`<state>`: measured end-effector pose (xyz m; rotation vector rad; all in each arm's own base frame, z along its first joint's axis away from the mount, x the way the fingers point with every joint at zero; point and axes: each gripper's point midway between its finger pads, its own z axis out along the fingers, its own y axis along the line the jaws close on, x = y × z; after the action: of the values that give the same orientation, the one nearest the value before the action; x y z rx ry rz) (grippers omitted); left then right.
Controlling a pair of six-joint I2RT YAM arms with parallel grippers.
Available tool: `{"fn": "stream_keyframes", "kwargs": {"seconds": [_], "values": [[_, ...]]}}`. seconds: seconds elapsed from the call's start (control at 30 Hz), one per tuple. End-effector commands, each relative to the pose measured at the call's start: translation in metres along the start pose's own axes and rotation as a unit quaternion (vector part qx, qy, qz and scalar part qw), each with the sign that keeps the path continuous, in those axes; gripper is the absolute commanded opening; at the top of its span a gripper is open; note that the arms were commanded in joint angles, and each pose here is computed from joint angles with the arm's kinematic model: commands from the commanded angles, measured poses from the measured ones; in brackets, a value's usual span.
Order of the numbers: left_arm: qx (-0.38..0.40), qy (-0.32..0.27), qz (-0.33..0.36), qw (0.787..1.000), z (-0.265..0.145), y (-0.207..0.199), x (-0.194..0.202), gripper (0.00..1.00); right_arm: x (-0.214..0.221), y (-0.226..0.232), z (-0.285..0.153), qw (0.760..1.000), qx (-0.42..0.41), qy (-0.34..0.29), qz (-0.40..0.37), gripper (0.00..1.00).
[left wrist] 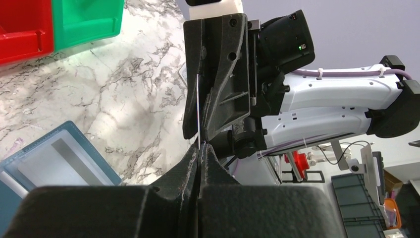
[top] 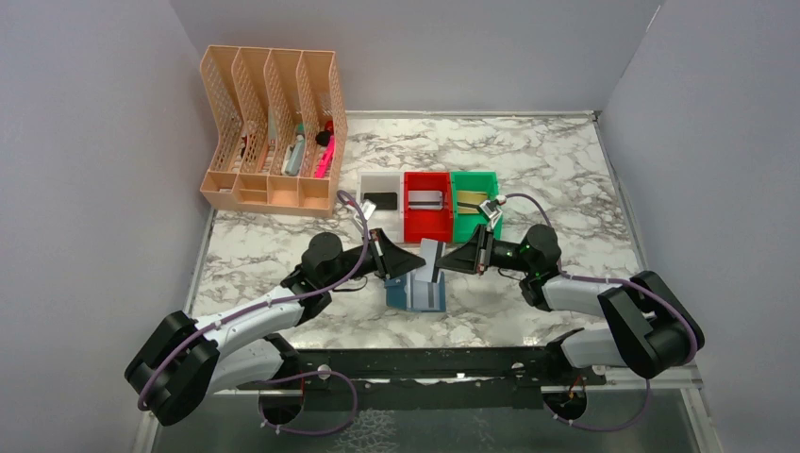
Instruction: Take the credit cards out of the card holder
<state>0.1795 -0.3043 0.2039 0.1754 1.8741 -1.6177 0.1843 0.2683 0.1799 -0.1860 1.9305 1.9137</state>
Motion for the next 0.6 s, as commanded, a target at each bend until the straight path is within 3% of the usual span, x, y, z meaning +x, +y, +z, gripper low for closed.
{"fn": "stream_keyframes", "kwargs": {"seconds": [0.0,0.1,0.23,0.3,0.57], "values": [[0.018,-0.016,0.009,1.0,-0.001,-0.008,-0.007,0.0,0.001,0.019,0.0,0.999,-0.031,0.01,-0.031,0.18],[0.011,-0.02,0.008,1.0,-0.001,-0.004,-0.007,0.12,0.001,0.017,-0.001,0.999,-0.026,0.008,-0.035,0.11],[-0.003,-0.043,0.002,0.999,-0.005,0.002,-0.011,0.46,-0.004,0.002,-0.001,1.0,0.015,-0.014,-0.023,0.06],[-0.013,-0.046,0.0,0.999,-0.008,0.006,-0.01,0.56,-0.005,-0.007,-0.002,0.999,0.042,-0.02,-0.016,0.04],[-0.107,-0.027,0.011,0.994,-0.012,0.039,-0.005,0.77,-0.024,-0.03,-0.01,0.985,0.154,-0.055,-0.051,0.01]]}}
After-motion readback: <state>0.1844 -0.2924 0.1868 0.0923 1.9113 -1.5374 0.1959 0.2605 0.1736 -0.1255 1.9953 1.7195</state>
